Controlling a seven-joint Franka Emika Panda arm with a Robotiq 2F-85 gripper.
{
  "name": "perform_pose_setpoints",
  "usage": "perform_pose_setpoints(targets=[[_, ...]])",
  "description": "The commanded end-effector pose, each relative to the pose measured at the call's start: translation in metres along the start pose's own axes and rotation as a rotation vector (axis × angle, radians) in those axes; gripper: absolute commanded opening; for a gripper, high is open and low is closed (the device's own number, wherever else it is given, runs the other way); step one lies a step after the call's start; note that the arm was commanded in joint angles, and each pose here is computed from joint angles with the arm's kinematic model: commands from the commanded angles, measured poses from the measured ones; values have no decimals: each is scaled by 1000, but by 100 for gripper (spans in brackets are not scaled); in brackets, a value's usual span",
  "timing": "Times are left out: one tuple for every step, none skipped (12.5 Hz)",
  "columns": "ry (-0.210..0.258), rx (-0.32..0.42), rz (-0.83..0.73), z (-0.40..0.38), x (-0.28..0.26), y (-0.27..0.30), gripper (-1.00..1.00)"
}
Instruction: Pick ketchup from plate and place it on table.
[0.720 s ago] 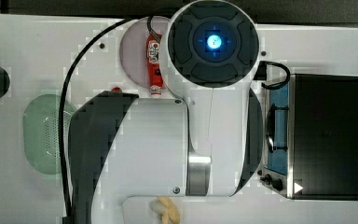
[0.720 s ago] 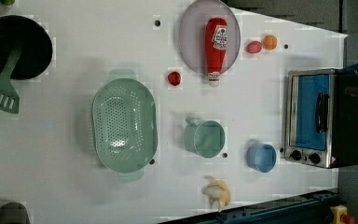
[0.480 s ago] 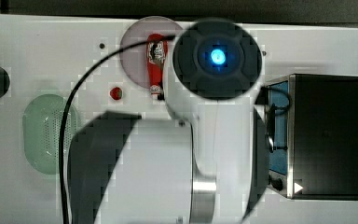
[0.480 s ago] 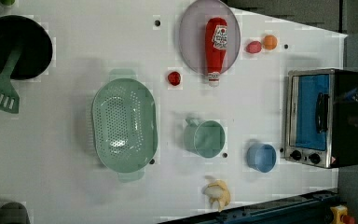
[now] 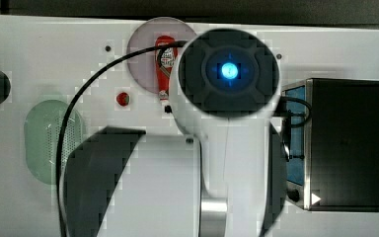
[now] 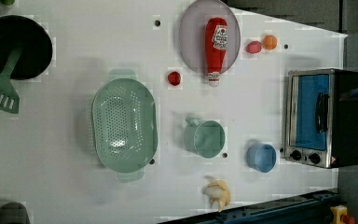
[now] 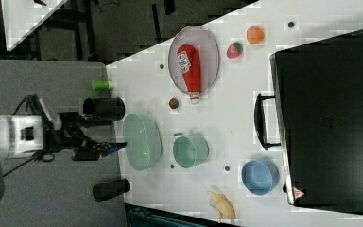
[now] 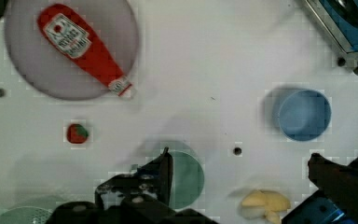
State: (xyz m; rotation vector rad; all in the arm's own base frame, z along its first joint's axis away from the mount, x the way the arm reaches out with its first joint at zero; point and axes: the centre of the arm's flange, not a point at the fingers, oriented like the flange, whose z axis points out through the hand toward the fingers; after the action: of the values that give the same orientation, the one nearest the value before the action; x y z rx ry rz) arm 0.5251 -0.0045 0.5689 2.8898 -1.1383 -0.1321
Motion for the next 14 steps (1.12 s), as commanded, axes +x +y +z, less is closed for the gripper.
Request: perform_pose_setpoints(targets=[[-78, -50, -62, 58, 13, -35, 100], [-85, -52, -77, 72, 15, -45, 100], [-91, -53, -104, 87, 17, -56, 100], [-95, -49, -149, 101, 20, -67, 100], [-97, -40, -202, 116, 23, -77, 100], [-95, -29, -266, 131, 26, -87, 100], [-96, -19, -342, 147, 29, -96, 100], [-95, -8, -422, 162, 32, -104, 100], [-88, 6, -491, 178, 36, -112, 100], [-78, 21, -540, 193, 40, -120, 100], [-67, 34, -573, 209, 45, -126, 100], [-54, 48, -585, 224, 49, -133, 100], [-43, 60, -588, 239, 53, -139, 100], [-35, 69, -589, 255, 56, -144, 100]])
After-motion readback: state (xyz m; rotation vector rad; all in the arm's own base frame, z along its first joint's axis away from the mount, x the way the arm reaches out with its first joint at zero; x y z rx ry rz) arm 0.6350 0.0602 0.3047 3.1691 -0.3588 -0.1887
